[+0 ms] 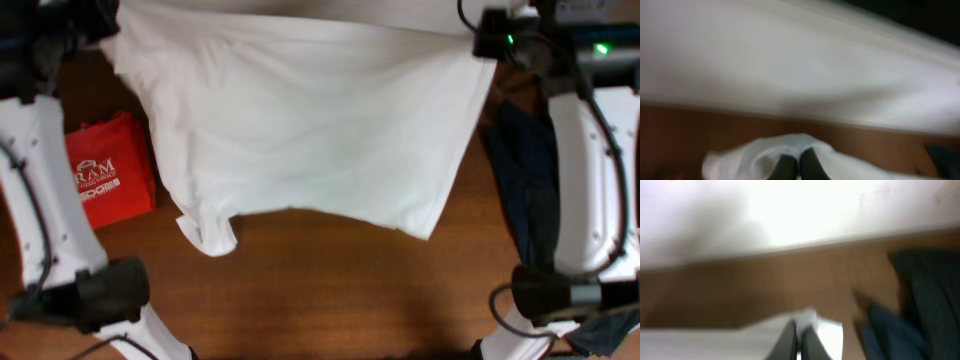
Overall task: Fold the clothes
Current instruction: 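Lift the T-shirt with both grippers and lay it flat on the table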
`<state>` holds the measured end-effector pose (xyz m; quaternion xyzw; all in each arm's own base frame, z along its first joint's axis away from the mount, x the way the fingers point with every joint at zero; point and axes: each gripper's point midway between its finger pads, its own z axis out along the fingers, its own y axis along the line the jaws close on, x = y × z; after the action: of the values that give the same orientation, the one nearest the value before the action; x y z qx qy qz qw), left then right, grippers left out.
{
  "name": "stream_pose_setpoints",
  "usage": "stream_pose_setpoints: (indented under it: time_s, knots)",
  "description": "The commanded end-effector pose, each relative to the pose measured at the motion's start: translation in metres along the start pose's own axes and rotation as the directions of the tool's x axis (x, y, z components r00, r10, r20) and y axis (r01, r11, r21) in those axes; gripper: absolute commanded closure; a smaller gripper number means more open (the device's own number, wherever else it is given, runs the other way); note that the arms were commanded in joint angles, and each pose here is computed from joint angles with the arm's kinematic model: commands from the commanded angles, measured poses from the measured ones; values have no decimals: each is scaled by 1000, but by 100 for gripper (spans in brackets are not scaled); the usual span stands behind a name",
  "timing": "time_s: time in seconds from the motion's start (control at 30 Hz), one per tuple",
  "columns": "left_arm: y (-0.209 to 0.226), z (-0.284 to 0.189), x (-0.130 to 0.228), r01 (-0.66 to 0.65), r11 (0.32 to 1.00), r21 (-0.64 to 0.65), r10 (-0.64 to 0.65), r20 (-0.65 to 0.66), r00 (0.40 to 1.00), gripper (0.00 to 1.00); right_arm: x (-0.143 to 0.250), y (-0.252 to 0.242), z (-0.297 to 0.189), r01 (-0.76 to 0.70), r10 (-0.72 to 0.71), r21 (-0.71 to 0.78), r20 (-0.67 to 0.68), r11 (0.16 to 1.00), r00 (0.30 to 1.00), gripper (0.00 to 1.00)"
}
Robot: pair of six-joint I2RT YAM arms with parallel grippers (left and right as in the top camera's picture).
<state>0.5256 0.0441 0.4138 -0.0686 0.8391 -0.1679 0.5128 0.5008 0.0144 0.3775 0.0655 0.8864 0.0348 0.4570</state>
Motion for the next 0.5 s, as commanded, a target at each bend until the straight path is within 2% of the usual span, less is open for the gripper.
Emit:
stream_pose_setpoints:
  time_s: [0.0, 0.07, 0.1, 0.17, 0.2, 0.23, 0.27, 0.3, 0.33, 0.37, 0.4, 0.47]
  knots:
    - [-2, 8, -47, -60, 998, -9, 61, 195, 979, 100, -69, 1, -30, -5, 8, -8, 273, 1000, 962, 96]
    - [-11, -10, -83, -88, 996, 8, 80, 330, 941, 100, -103, 4, -57, -11, 18, -21, 403, 1000, 915, 96]
    - [-20, -32, -110, -100, 995, 21, 81, 423, 902, 100, -123, -5, -81, -29, 27, -4, 472, 1000, 881, 96]
    - [-33, -71, -141, -126, 992, 25, 95, 525, 846, 100, -132, -19, -101, -46, 33, 14, 501, 999, 865, 96]
    - [-43, -87, -145, -148, 988, 45, 101, 533, 840, 100, -129, -28, -104, -57, 34, 34, 485, 998, 874, 96]
    - [-48, -91, -138, -149, 986, 68, 95, 503, 859, 100, -120, -37, -101, -65, 34, 53, 447, 996, 894, 96]
    - [-49, -88, -124, -126, 988, 84, 77, 444, 893, 100, -111, -41, -97, -69, 35, 66, 412, 995, 911, 96]
    - [-43, -81, -105, -82, 993, 85, 46, 361, 931, 100, -87, -51, -86, -73, 39, 96, 314, 993, 949, 96]
    - [-32, -67, -64, 4, 998, 63, -16, 193, 981, 100, -63, -56, -74, -70, 43, 118, 216, 991, 976, 96]
    - [-24, -57, -34, 38, 999, 38, -40, 73, 997, 100, -38, -60, -61, -63, 48, 136, 115, 989, 992, 96]
    - [-15, -40, 24, 64, 998, 2, -63, -151, 986, 100, 1, -64, -43, -38, 46, 158, -44, 987, 998, 96]
    - [-10, -10, 113, 90, 996, -23, -90, -472, 877, 100, 69, -69, -15, -1, 57, 180, -304, 984, 951, 96]
